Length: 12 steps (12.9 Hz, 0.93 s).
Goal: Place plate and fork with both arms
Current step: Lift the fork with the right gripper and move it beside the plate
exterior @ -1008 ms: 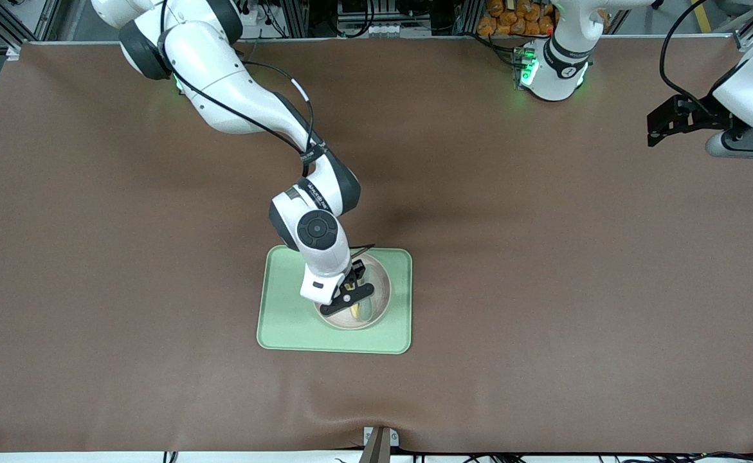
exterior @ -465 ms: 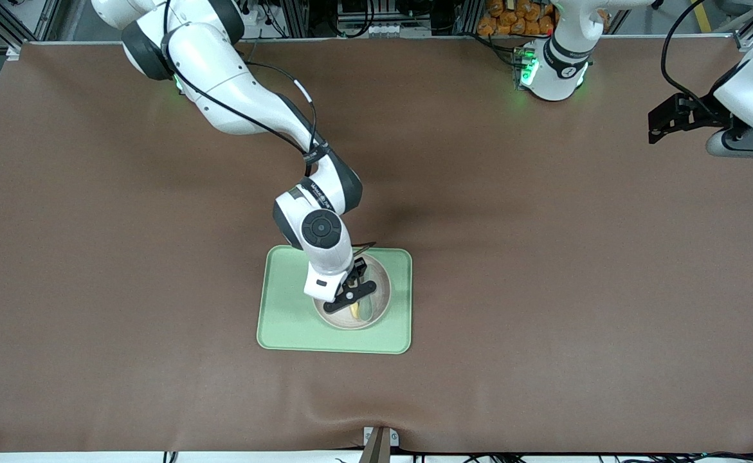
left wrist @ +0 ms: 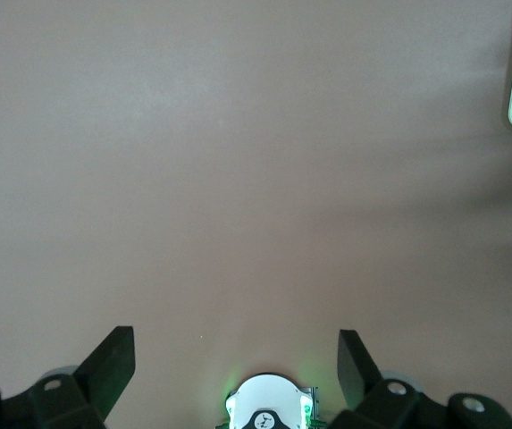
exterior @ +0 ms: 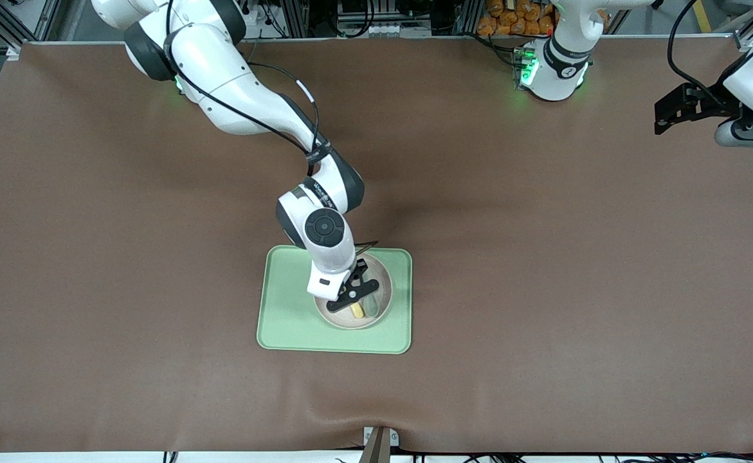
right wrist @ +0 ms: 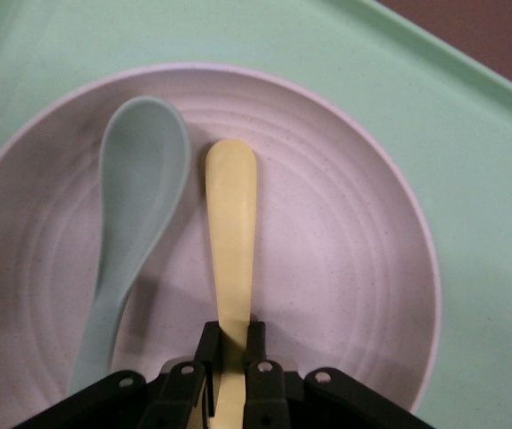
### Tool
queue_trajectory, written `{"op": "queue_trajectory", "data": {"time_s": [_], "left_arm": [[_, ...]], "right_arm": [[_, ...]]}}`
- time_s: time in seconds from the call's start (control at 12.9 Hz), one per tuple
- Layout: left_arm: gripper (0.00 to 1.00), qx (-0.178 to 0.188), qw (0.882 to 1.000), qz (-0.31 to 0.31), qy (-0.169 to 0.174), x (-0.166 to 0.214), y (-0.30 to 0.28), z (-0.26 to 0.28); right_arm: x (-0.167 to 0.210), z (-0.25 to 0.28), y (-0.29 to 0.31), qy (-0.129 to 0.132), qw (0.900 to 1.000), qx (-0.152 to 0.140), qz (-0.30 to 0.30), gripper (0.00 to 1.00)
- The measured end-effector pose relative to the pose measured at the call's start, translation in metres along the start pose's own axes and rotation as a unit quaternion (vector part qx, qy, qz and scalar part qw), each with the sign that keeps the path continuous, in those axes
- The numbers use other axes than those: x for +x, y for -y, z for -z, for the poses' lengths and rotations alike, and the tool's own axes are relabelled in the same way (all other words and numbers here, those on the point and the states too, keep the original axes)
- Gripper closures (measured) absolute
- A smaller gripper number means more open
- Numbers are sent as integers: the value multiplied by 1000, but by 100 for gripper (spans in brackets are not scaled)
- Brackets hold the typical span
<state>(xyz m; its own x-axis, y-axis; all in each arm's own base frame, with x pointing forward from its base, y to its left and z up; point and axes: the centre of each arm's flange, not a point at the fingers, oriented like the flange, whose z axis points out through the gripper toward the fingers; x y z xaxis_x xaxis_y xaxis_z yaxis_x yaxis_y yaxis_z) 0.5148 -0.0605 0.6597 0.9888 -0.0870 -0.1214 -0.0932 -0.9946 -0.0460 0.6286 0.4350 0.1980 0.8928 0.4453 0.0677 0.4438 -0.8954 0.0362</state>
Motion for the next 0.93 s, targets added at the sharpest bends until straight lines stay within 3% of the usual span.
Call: {"op": "queue_trajectory", "data": {"time_s": [0.23, 0.54, 0.93], "left_arm": [[0, 0, 1000, 0, 3, -1, 0, 0], [0, 0, 1000, 0, 3, -1, 0, 0], [0, 0, 1000, 0, 3, -1, 0, 0]], "right_arm": [[4, 23, -19, 23, 1000, -6, -20, 85], [13, 57, -63, 18, 999, -6, -52, 85], [6, 43, -103, 35, 993, -12, -115, 85]]}}
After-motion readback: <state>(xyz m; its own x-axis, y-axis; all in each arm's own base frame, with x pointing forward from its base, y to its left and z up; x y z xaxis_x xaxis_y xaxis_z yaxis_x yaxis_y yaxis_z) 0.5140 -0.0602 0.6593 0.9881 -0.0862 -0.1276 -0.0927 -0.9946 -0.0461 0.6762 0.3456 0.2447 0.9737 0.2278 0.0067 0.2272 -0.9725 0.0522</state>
